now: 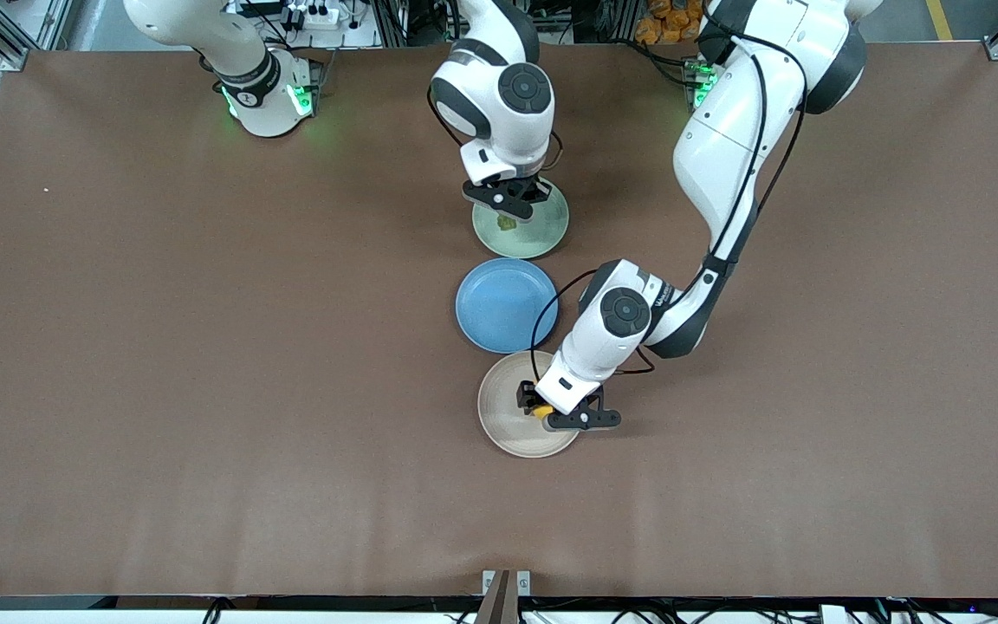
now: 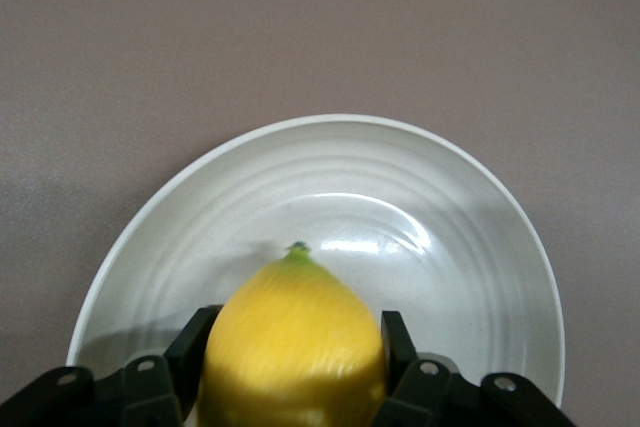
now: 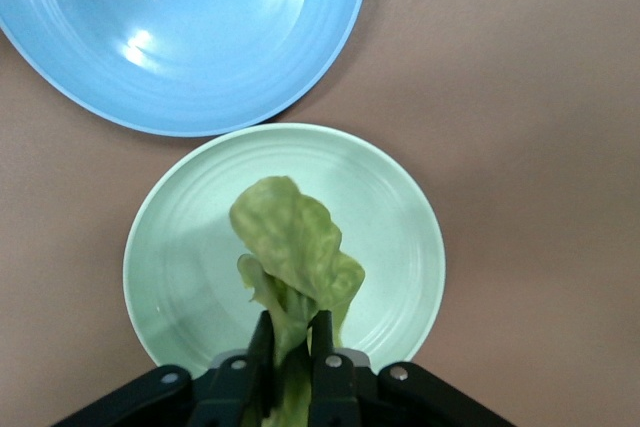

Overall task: Place lemon and lettuce in plates
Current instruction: 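Lower the lemon onto the cream plate while the right gripper lowers lettuce, then open both grippers and draw both arms back from the plates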

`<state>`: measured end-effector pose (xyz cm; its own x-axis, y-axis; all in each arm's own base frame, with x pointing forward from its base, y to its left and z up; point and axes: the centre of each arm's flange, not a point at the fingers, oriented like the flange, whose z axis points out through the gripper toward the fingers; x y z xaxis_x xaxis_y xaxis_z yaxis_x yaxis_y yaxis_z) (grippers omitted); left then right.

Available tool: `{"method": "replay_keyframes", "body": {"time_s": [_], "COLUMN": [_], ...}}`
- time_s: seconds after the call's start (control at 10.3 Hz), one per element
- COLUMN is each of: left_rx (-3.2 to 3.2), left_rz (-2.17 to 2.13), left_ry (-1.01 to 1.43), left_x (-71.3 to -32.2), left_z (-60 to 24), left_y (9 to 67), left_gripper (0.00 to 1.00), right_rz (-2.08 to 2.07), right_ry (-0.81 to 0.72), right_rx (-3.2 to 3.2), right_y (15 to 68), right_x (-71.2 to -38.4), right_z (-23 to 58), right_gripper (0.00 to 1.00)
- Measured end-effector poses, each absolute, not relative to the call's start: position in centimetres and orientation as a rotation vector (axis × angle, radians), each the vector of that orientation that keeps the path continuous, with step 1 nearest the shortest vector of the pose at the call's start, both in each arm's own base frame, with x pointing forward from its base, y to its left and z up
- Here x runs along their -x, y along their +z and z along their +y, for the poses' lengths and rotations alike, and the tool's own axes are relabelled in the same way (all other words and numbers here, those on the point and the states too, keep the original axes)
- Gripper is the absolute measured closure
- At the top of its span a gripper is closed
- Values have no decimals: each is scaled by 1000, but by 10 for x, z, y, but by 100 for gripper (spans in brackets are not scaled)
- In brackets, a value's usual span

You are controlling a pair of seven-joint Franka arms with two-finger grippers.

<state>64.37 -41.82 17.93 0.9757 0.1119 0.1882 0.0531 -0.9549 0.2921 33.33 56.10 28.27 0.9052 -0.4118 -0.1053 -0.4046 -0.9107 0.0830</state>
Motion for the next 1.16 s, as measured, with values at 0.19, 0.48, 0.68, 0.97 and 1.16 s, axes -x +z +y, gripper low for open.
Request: {"method": "replay_keyframes", "body": {"time_s": [0.19, 0.48, 0.68, 0.97, 1.16], "left_rx": [-2835, -2825, -2817, -2849, -2889], "left_rz": [116, 112, 113, 125, 137], "left_ry": [293, 313, 330, 307, 276], "left_x": [-642, -645, -648, -656, -664], "left_z": [-421, -423, -424, -413, -398], "left_y": [179, 187, 196, 210, 224], "left_gripper": [1, 0, 0, 0, 0], "right_rz": [-660, -659, -671, -673, -667], "right_ry": [-179, -168, -151, -144, -140], "right_rx": [-3008, -3007, -3005, -3014, -3021], "right_y": [272, 266, 267, 269, 270], "right_x": [-327, -326, -340, -394, -438], "right_z": [568, 570, 562, 527, 492], "right_gripper": [65, 24, 0, 0, 0]}}
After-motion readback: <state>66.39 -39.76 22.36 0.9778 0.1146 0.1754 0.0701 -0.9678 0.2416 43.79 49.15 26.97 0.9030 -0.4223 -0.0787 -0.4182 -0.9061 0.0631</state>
